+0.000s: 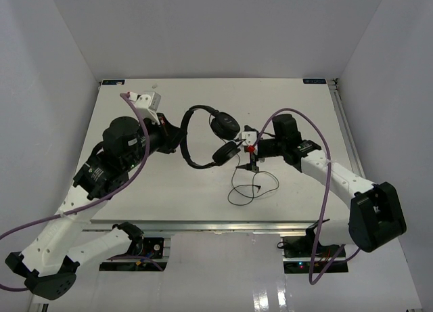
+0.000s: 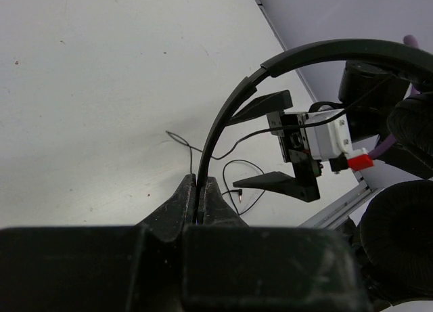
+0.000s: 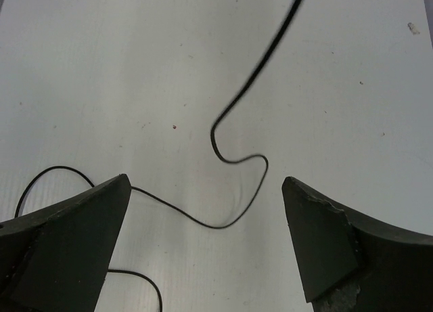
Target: Wrap the headphones
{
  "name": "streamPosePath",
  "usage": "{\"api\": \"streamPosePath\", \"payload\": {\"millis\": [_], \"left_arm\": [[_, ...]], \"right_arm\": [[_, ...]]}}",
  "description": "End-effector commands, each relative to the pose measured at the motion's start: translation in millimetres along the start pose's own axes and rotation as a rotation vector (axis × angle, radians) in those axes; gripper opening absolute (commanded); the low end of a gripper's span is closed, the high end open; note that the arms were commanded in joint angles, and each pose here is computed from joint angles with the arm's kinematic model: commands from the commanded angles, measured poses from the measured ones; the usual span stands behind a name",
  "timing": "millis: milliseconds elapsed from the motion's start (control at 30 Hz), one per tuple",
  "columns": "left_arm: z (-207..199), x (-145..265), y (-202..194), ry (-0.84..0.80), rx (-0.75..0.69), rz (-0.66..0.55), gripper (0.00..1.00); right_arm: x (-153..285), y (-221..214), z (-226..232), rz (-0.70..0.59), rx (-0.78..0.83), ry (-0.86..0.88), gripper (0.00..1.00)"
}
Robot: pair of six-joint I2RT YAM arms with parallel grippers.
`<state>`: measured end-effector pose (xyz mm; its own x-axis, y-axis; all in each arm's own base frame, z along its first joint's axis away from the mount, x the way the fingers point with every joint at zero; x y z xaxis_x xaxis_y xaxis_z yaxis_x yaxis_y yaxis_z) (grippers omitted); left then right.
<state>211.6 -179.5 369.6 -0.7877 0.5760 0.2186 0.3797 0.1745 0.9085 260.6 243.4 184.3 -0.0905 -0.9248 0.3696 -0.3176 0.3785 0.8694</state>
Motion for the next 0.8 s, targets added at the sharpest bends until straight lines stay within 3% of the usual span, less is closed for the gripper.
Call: {"api": "streamPosePath", "payload": {"millis": [0, 133, 400, 600, 700, 767], "left_arm": [[-14, 22, 25, -0.045, 0.028, -0.068, 0.00], [-20, 26, 28, -0.076, 0.050, -0.069, 0.00], [-30, 38, 43, -0.109, 0.084, -0.094, 0.00], [-35, 43, 54, -0.122, 0.104, -0.115, 0.00], [-41, 46, 63, -0.140, 0.131, -0.130, 0.00], [-43, 50, 72, -0.140, 0.149, -0.153, 0.00]], "right_arm": [[-10, 16, -12, -0.054, 0.019, -0.010, 1.00], [-25, 15, -7, -0.087, -0.003, 0.028, 0.97], [-42, 48, 20, -0.277, -0.055, 0.248, 0.93], [-63, 56, 34, -0.280, -0.047, 0.243, 0.90], [-69, 67, 26, -0.312, -0.076, 0.235, 0.83], [-73, 68, 24, -0.312, -0.108, 0.244, 0.71]]}}
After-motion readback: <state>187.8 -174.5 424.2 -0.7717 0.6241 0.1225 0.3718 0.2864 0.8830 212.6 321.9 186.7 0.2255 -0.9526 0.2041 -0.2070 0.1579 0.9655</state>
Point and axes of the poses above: each gripper's point midway between its finger pads, its own x axis back along the fingers, its own z axis along the line the jaws close on, y = z × x, the point moved 3 cm from there along x, back along the fingers, and after that the axes turned 4 degrees about -x, right-handed, at the moved point
